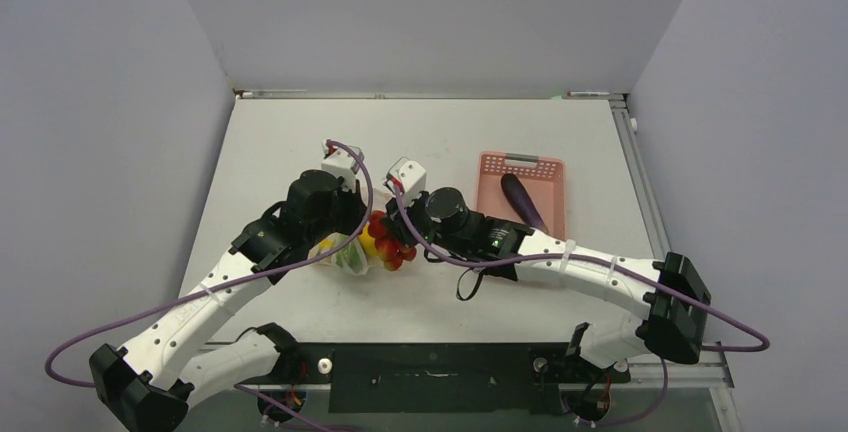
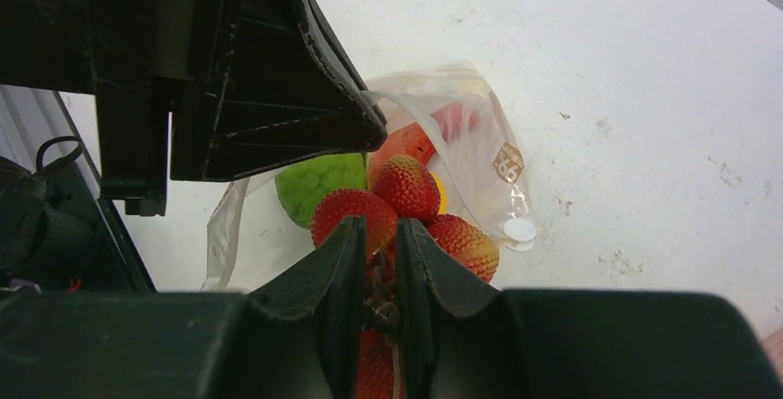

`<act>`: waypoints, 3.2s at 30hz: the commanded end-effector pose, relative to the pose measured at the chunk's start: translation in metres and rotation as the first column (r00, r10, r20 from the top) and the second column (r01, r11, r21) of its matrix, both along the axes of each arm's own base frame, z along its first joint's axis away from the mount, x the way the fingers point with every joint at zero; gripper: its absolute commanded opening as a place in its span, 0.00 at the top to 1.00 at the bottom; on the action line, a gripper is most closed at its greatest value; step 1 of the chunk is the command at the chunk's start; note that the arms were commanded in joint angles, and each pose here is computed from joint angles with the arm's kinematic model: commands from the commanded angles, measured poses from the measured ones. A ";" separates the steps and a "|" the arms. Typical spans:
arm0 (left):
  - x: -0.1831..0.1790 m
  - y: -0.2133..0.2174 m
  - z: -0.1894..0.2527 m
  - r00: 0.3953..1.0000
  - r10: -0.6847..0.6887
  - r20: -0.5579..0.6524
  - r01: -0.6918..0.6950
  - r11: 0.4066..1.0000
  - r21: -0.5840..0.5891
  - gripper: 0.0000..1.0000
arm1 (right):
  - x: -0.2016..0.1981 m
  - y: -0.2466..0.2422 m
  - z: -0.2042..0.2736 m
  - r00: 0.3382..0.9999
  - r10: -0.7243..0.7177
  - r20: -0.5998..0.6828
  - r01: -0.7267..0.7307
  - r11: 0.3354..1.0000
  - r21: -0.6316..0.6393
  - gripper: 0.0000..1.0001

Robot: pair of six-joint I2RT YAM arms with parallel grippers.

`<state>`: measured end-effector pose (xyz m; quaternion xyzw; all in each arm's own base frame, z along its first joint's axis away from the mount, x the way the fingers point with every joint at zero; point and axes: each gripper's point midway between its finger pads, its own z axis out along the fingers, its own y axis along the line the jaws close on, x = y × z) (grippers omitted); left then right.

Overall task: Place the food in the zip-top bag and seal the zipper
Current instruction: Place the fake fruit in the zipper food storage bag, then adjust the zipper food storage bag at the center of the board.

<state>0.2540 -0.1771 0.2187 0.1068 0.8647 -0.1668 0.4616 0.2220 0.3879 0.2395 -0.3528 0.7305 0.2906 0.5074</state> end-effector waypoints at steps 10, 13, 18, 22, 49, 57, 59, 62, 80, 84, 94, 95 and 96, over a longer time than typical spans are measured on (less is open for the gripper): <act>0.006 -0.009 0.020 0.998 -0.022 0.056 0.025 0.998 -0.061 1.00 | 0.008 0.034 0.037 0.990 -0.134 0.031 0.125 0.969 0.214 0.95; 0.006 -0.009 0.019 0.998 -0.019 0.056 0.023 0.998 -0.060 1.00 | 0.007 0.041 0.038 0.983 -0.182 0.013 0.174 0.954 0.243 0.95; 0.006 -0.008 0.019 0.998 -0.017 0.055 0.021 0.998 -0.060 1.00 | 0.019 0.034 0.037 0.948 -0.315 -0.040 0.311 0.897 0.313 0.95; 0.006 -0.009 0.020 0.998 -0.019 0.057 0.023 0.998 -0.063 1.00 | 0.027 0.027 0.040 0.916 -0.388 -0.102 0.395 0.832 0.388 0.95; 0.000 -0.022 0.053 1.000 -0.002 0.018 0.006 0.978 -0.208 1.00 | 0.042 0.020 0.009 0.820 -0.499 -0.282 0.571 0.669 0.476 0.95; -0.006 -0.030 0.059 0.999 -0.016 -0.048 0.003 0.967 -0.254 1.00 | 0.043 0.014 0.019 0.814 -0.525 -0.248 0.575 0.667 0.474 0.94; -0.007 -0.031 0.060 0.998 -0.015 -0.059 -0.001 0.966 -0.257 1.00 | 0.042 0.014 0.018 0.821 -0.518 -0.239 0.565 0.683 0.462 0.85; -0.007 -0.031 0.062 0.998 -0.007 -0.068 -0.012 0.963 -0.270 1.00 | 0.037 0.013 0.019 0.838 -0.503 -0.211 0.540 0.716 0.442 0.56; 0.000 -0.031 0.061 0.993 0.041 -0.108 -0.073 0.948 -0.309 1.00 | 0.014 -0.041 0.057 0.870 -0.481 -0.106 0.489 0.815 0.310 0.25; 0.001 -0.030 0.061 0.993 0.044 -0.111 -0.076 0.947 -0.313 1.00 | 0.008 -0.059 0.038 0.856 -0.499 -0.134 0.516 0.835 0.190 0.25; 0.002 -0.031 0.068 0.994 0.036 -0.101 -0.067 0.942 -0.328 1.00 | -0.008 -0.094 -0.019 0.795 -0.534 -0.287 0.568 0.822 0.043 0.32; 0.002 -0.031 0.069 0.994 0.035 -0.100 -0.066 0.942 -0.329 1.00 | -0.010 -0.096 -0.026 0.789 -0.531 -0.310 0.566 0.824 0.030 0.33; 0.002 -0.031 0.069 0.994 0.035 -0.100 -0.067 0.941 -0.331 1.00 | -0.011 -0.098 -0.033 0.777 -0.533 -0.335 0.571 0.821 0.020 0.34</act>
